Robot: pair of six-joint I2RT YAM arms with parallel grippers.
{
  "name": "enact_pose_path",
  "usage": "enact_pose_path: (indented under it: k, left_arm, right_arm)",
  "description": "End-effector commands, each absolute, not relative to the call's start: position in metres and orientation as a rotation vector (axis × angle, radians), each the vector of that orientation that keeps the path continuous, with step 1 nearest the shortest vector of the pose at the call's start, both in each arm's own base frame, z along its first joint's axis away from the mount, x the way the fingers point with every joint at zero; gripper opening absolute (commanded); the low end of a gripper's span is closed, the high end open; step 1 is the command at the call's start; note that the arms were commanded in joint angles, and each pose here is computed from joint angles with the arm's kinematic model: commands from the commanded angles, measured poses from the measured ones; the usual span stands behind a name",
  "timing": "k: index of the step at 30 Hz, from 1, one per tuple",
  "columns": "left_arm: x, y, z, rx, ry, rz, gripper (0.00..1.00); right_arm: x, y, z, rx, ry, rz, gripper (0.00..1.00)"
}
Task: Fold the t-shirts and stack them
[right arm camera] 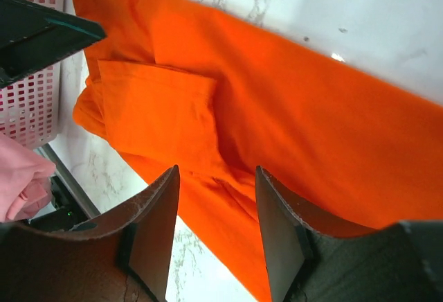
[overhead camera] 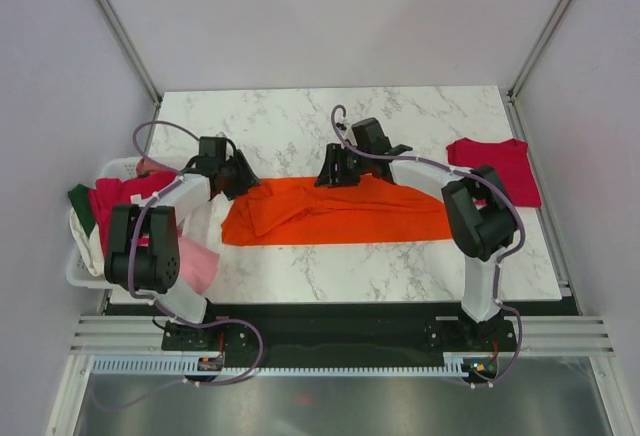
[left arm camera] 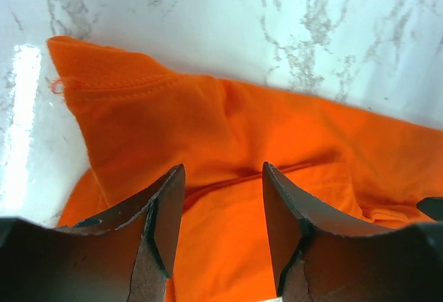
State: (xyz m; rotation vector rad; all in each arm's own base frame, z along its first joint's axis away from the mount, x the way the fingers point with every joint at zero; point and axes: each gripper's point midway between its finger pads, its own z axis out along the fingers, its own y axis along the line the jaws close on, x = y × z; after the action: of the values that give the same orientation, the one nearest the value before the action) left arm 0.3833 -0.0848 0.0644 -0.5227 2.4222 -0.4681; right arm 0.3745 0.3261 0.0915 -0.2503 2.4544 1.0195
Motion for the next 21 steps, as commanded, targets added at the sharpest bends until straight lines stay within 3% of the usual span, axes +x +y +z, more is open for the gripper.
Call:
enact_pose_path:
  k: [1, 8, 14, 17, 21]
  left_arm:
    - [0.392, -0.078, 0.063, -0.528, 2.435, -0.479, 0.55]
    - [0.398, -0.059, 0.044, -0.572, 2.482, -0.443, 0.54]
    - [0.401, -0.056, 0.036, -0.564, 2.505, -0.423, 0.54]
    - [0.403, -0.056, 0.037, -0.557, 2.506, -0.419, 0.54]
    - [0.405, -0.055, 0.038, -0.548, 2.505, -0.411, 0.53]
  right_arm:
    - [0.382, 0.357, 0.099, -0.318, 2.417, 1.146, 0.55]
    - [0.384, 0.396, 0.072, -0.348, 2.471, 1.237, 0.54]
    - [0.374, 0.410, 0.067, -0.361, 2.469, 1.374, 0.46]
    - [0.369, 0.411, 0.064, -0.372, 2.478, 1.395, 0.38]
    - [0.362, 0.410, 0.068, -0.406, 2.468, 1.419, 0.16]
